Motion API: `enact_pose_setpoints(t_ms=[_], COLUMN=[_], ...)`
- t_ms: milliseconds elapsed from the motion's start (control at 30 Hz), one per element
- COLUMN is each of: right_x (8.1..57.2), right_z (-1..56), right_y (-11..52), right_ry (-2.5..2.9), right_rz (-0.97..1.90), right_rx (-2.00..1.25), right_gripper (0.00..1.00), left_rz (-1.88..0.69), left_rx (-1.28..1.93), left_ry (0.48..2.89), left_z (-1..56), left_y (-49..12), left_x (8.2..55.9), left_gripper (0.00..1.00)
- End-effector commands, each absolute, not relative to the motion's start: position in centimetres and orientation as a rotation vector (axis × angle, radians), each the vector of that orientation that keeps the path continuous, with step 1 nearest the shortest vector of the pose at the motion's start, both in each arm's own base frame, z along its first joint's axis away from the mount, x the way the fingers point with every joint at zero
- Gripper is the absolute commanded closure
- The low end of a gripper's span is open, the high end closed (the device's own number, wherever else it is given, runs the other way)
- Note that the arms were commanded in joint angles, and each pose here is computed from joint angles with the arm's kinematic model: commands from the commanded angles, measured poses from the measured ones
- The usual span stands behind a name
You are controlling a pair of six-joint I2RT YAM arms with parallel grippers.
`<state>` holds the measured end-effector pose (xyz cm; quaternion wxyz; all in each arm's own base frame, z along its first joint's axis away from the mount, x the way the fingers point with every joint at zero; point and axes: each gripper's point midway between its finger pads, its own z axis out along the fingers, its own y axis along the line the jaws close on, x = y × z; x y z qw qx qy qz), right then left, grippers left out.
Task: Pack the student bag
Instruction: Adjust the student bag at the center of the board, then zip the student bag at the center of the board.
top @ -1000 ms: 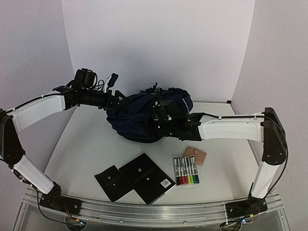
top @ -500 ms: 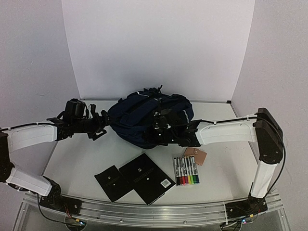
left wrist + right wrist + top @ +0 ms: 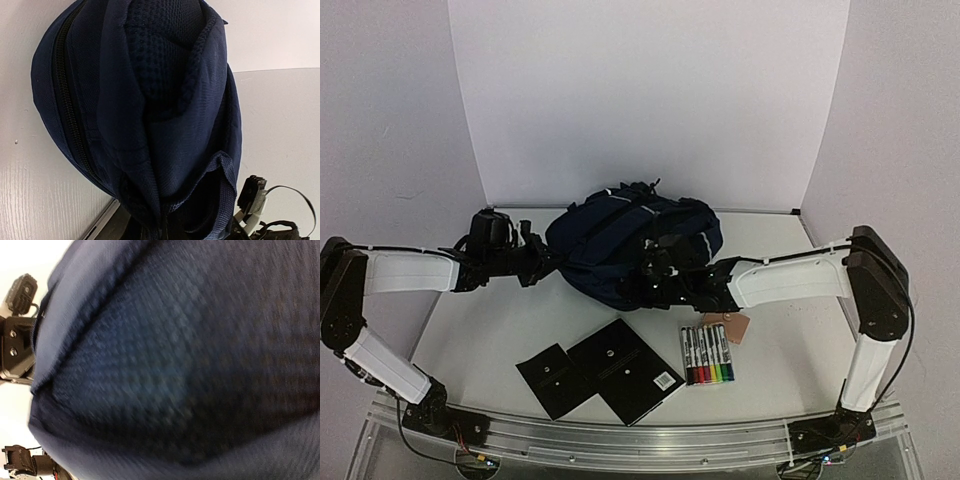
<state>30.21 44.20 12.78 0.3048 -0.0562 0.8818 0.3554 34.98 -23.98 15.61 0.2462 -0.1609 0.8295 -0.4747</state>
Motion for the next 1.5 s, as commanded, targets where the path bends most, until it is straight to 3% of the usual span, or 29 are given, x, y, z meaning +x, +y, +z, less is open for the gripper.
enact_pose_setpoints(t_ms=[0, 367, 533, 733, 800, 900, 1000, 1133, 1333, 1467], right_x=[30.1, 28.1, 28.1, 29.8, 29.8, 29.2, 28.8, 29.2, 29.2, 27.4], right_z=[16.5, 12.1, 12.5, 10.3, 11.1, 12.2, 12.5, 10.7, 10.2, 10.1], right_y=[43.0, 38.4, 38.8, 38.7, 40.1, 42.1, 43.6, 42.9, 40.0, 40.4], right_ry=[2.236, 2.360, 2.330, 2.333, 2.289, 2.232, 2.212, 2.255, 2.252, 2.260], right_rz=[1.039, 1.083, 1.258, 1.174, 1.194, 1.201, 1.184, 1.032, 0.740, 0.677], right_rx=[-0.076, 0.028, -0.005, -0.038, -0.141, -0.288, -0.350, -0.310, -0.278, -0.377], right_gripper=[1.00, 1.00, 1.00, 1.00, 1.00, 1.00, 1.00, 0.83, 0.52, 0.48], left_rz=[-1.260, -1.156, -1.116, -1.114, -1.173, -1.220, -1.215, -1.171, -1.103, -1.107], left_rx=[-0.435, -0.330, -0.081, 0.119, 0.142, 0.076, -0.013, -0.163, -0.403, -0.432], left_ry=[2.113, 2.070, 2.044, 2.008, 2.005, 2.027, 2.050, 2.135, 2.204, 2.202], left_z=[19.4, 22.5, 23.1, 23.3, 23.4, 22.7, 21.3, 18.4, 14.9, 14.2], left_y=[-21.9, -16.9, -17.7, -18.7, -19.3, -19.7, -20.2, -20.9, -20.4, -20.5], left_x=[38.4, 42.7, 42.8, 41.8, 41.3, 40.7, 39.3, 37.5, 35.1, 33.6], left_gripper=[1.00, 1.00, 1.00, 0.99, 0.91, 0.55, 0.31, 0.21, 0.17, 0.15])
